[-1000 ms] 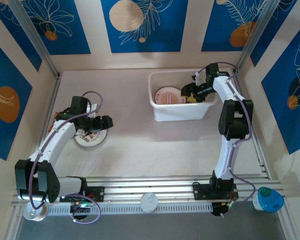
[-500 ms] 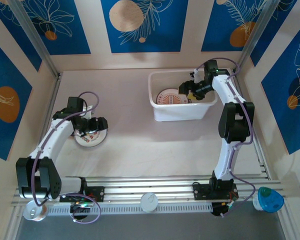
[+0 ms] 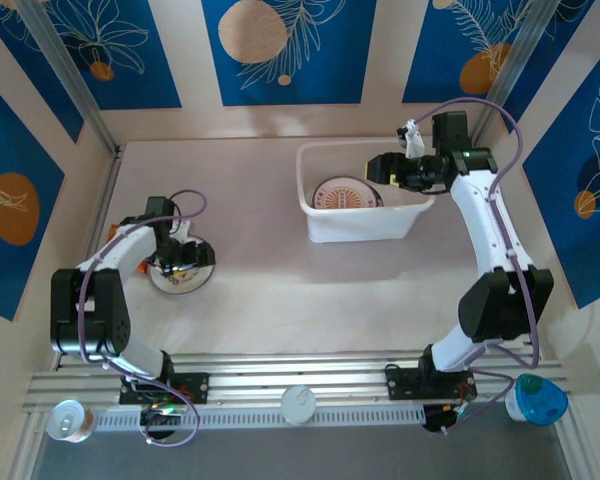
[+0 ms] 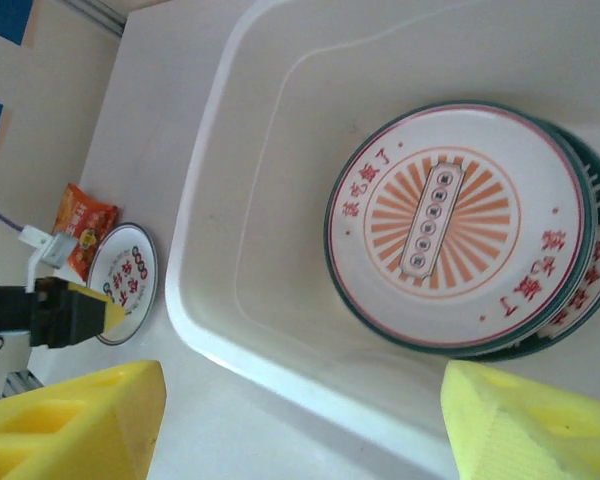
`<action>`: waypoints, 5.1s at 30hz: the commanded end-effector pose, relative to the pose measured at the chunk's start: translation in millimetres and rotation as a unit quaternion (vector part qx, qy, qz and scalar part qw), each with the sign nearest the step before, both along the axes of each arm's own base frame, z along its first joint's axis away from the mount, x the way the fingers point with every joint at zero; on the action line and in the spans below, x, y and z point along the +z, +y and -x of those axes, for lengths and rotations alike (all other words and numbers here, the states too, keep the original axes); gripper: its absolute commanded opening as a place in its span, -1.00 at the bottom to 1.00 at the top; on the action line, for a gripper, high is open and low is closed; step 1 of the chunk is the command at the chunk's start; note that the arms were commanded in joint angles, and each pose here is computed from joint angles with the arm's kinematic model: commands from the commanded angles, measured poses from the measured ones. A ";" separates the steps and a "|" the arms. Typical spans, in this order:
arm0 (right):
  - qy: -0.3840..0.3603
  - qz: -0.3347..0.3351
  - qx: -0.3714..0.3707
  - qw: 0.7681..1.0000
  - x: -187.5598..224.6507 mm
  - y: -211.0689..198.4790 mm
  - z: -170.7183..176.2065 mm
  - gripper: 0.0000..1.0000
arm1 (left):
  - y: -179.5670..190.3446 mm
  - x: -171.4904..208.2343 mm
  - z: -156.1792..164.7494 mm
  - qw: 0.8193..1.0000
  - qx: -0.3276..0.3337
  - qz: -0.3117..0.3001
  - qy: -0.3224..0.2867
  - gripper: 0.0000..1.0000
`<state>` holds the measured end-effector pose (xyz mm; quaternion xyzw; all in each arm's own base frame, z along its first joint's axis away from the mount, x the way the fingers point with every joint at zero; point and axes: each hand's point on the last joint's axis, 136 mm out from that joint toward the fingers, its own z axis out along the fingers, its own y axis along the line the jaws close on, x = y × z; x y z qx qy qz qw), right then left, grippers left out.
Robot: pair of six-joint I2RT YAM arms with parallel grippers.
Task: Place the plates into the plastic bin on the countertop
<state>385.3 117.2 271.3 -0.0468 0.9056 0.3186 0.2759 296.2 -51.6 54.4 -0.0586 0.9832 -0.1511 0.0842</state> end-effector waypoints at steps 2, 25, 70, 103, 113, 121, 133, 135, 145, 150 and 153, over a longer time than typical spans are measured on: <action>0.020 -0.002 -0.019 1.000 -18.2 -1.8 16.9 0.47 | -7.5 -12.1 -2.4 0.999 -0.014 0.030 0.005 0.57; 0.025 -0.010 -0.006 1.000 -26.1 27.7 28.4 0.48 | -87.3 -28.2 11.1 0.986 -0.041 0.155 0.044 0.46; 0.038 -0.010 0.025 0.999 -45.9 55.9 40.3 0.48 | -25.9 -11.8 -21.2 0.991 0.033 0.124 -0.021 0.41; 0.045 -0.009 0.029 0.999 -50.1 61.1 37.3 0.48 | -21.8 -17.2 -9.1 0.992 0.018 0.125 0.000 0.34; 0.049 -0.008 0.028 0.998 -54.0 61.2 36.1 0.48 | -39.5 -24.4 -8.1 0.985 0.005 0.172 0.017 0.17; 0.053 -0.009 0.030 0.998 -55.0 63.0 34.8 0.47 | -44.1 -28.6 -9.8 0.983 0.002 0.182 0.027 -0.11; 0.051 -0.012 0.037 0.998 -51.6 68.4 36.2 0.47 | -47.9 -15.6 -10.9 0.981 -0.001 0.193 0.012 -0.68; 0.050 -0.012 0.038 0.998 -51.1 69.8 37.4 0.47 | -48.2 -12.1 -10.5 0.981 -0.001 0.193 0.007 -0.73; 0.041 -0.012 0.044 0.998 -42.5 76.1 41.9 0.46 | -54.9 13.5 -9.1 0.978 -0.005 0.206 -0.024 -0.89; 0.037 -0.013 0.043 0.998 -39.0 76.4 46.4 0.46 | -57.8 21.8 -6.4 0.977 -0.007 0.210 -0.036 -0.92; 0.035 -0.014 0.043 0.998 -38.2 77.1 49.1 0.46 | -60.0 21.7 -5.1 0.977 -0.008 0.210 -0.040 -0.93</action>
